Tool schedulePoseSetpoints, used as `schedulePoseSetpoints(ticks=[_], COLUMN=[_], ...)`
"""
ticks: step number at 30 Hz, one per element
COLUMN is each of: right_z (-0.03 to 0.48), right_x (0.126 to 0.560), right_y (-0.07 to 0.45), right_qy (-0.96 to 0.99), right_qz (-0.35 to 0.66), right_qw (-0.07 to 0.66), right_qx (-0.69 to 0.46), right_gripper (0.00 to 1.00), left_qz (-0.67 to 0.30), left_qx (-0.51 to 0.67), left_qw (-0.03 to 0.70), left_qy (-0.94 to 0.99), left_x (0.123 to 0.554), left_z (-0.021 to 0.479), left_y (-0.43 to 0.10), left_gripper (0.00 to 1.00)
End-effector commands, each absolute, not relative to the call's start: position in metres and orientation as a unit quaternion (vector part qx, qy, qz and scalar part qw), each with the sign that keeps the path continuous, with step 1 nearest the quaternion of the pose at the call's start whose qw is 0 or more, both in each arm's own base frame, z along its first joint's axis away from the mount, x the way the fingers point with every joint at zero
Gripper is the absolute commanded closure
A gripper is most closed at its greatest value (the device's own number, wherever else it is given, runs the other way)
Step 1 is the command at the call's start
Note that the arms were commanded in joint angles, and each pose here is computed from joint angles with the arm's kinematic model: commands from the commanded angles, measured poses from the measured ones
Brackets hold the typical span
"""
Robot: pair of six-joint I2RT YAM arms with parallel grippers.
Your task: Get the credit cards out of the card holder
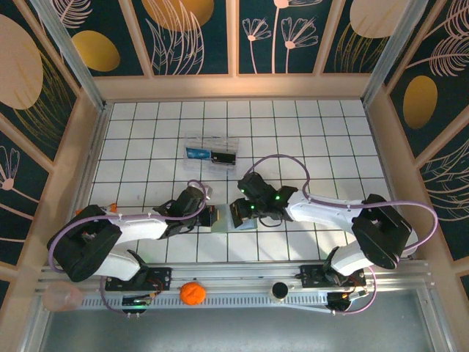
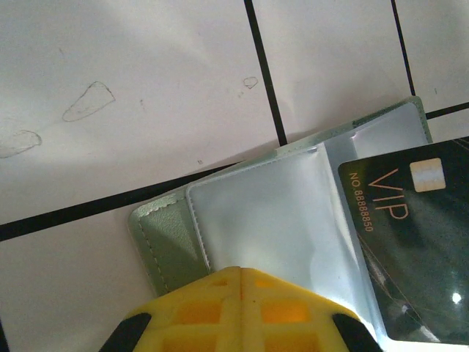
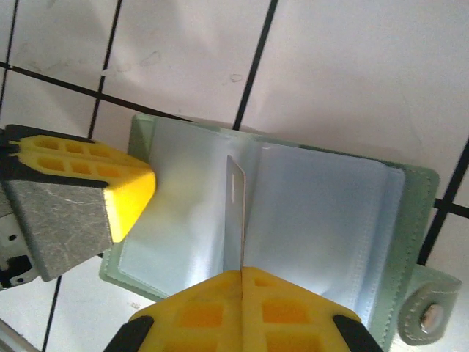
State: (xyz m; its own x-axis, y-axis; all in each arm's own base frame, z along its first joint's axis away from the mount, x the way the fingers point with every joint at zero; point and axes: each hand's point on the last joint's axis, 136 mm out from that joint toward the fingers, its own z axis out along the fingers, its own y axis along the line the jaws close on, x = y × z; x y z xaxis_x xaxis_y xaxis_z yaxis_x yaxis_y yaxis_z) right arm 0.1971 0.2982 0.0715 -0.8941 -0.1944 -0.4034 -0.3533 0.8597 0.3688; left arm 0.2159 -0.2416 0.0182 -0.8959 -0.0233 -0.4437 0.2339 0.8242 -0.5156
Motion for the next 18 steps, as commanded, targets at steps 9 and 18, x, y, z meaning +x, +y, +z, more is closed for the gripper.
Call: schedulePoseSetpoints(ticks=[9,18], right_z=[0.061,0.055], right_x=[0.192,0.194], right_y=[0.311,0.306], right_qy=[0.943,0.942], right_qz=[0.24,0.257], right_qw=[0.165,0.156], right_qx=[-0.16,-0.15], right_gripper=[0.92,0.79], left_qz=[-0.287,-0.287], left_qx=[0.068,0.069], left_qw=[0.216,0.216], left_qy=[0.931,0.931], left_x=[0.217,0.218], left_z=[0.014,0.015], left_y=[-0.244,-0.245], left_gripper=[0.97,0.98])
